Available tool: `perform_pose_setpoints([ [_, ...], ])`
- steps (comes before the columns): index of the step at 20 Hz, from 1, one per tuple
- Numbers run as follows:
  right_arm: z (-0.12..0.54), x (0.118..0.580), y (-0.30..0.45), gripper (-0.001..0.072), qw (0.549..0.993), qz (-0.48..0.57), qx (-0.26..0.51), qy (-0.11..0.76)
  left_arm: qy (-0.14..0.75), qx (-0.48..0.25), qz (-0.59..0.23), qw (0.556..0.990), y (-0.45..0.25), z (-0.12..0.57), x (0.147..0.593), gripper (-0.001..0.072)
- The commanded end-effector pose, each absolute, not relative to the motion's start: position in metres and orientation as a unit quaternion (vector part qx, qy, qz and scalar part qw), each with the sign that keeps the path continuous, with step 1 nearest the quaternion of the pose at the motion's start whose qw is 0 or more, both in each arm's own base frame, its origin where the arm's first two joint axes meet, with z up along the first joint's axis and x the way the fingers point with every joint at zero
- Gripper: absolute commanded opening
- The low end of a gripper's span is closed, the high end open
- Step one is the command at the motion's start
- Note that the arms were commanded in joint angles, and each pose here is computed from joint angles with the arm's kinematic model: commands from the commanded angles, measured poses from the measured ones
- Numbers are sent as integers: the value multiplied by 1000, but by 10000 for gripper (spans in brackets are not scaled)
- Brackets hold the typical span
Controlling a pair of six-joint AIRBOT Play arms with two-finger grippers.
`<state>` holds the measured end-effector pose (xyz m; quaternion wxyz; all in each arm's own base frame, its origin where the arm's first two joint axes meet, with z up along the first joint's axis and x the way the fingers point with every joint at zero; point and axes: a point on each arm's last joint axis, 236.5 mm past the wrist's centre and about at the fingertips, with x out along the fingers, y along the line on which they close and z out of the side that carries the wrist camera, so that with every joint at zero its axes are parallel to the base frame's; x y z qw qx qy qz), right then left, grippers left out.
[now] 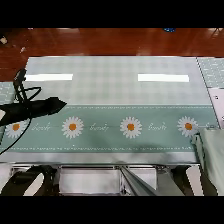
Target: Fold the shirts.
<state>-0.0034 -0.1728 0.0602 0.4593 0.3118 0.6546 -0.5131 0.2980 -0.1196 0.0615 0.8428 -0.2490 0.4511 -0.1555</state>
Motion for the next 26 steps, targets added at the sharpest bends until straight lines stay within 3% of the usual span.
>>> perform_pose_setpoints([
  [1, 66, 13, -199, 414, 502, -535, 303, 608, 403, -254, -140, 868, -110, 78, 325, 17],
  [3, 87, 74, -225, 353, 599, -503, 327, 530, 369, -245, -139, 886, -102, 106, 346, 17],
  [4, 104, 119, -233, 168, 660, -464, 350, 475, 352, -239, -142, 894, -99, 125, 357, 17],
  [5, 132, 181, -233, 26, 737, -391, 374, 406, 334, -236, -146, 901, -97, 149, 369, 17],
  [7, 205, 296, -199, 24, 840, -214, 421, 267, 301, -212, -170, 914, -102, 200, 389, 17],
  [8, 238, 338, -168, 23, 868, -127, 422, 228, 300, -201, -190, 913, -110, 220, 395, 17],
  [10, 266, 398, -83, 24, 902, 8, 367, 228, 311, -176, -239, 903, -140, 246, 398, 16],
  [12, 247, 431, 8, 24, 918, 87, 261, 286, 337, -134, -265, 894, -165, 242, 397, 16],
  [14, 202, 441, 68, 24, 916, 119, 156, 351, 395, -88, -225, 886, -158, 200, 395, 16],
  [17, 108, 429, 79, 24, 869, 72, 28, 489, 476, -65, -151, 864, -128, 131, 387, 17],
  [20, 61, 410, 59, 24, 818, 26, -4, 575, 511, -68, -139, 846, -122, 95, 377, 17],
  [26, 61, 409, 54, 24, 816, 19, -13, 577, 509, -71, -142, 846, -124, 97, 377, 17],
])
